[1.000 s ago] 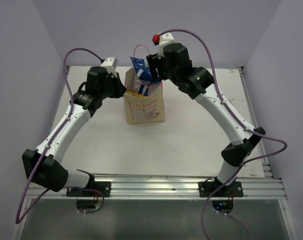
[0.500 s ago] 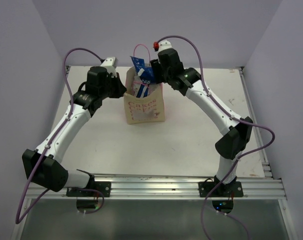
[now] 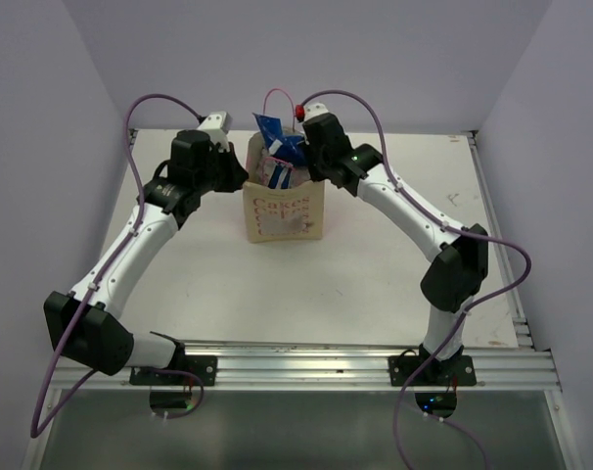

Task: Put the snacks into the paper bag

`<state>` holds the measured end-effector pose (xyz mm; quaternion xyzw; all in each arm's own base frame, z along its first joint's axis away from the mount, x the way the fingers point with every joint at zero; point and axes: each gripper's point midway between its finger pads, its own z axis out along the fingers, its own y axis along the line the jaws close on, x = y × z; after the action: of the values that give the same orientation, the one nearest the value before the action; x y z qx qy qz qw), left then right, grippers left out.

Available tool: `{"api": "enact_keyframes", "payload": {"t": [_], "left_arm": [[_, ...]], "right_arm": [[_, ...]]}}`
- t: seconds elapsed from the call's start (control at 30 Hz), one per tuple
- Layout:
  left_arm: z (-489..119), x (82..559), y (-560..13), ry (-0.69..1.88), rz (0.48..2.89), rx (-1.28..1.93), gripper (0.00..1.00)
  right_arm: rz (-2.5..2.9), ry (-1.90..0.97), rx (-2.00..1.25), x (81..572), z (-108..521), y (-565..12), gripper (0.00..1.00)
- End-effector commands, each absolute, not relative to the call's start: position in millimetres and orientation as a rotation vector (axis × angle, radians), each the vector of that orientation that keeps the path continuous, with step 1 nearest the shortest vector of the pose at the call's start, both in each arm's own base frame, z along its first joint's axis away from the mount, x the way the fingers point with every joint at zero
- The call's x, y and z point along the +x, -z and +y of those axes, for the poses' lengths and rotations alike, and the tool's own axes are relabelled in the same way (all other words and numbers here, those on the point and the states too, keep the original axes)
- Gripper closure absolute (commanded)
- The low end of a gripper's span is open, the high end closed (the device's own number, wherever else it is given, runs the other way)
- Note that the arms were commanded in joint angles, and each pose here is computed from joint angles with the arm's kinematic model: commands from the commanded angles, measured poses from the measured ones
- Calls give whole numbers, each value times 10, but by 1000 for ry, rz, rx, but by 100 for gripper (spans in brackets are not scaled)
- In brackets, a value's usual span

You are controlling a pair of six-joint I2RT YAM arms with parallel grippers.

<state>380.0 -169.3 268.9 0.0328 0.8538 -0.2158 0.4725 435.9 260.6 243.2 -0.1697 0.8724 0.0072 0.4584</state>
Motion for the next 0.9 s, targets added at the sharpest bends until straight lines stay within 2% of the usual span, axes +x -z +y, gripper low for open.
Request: {"api": "enact_keyframes", "payload": {"t": [0.0, 0.1, 0.27, 0.43, 0.7, 0.87], "left_arm": [[-1673, 3881, -2818, 519, 2043, 69, 100], [-1526, 3863, -3041, 453, 2004, 16, 100], [-1220, 3578, -3495, 365, 1929, -107, 100], [-1070, 3135, -3883, 455, 1791, -203, 100], [-1222, 2705, -3362, 614, 1932, -205, 100], [-1330, 2478, -2964, 704, 2026, -204, 100]], "right_arm": [[2167, -78, -433, 4279, 2640, -2510, 100], [2172, -119, -459, 4139, 2647, -2741, 100], [2072, -110, -461, 3697, 2539, -3512, 100], [2103, -116, -449, 3227, 2387, -3662, 100], [2155, -183, -403, 2584, 2350, -3579, 100], [2200, -163, -402, 2455, 2271, -3369, 100]]}}
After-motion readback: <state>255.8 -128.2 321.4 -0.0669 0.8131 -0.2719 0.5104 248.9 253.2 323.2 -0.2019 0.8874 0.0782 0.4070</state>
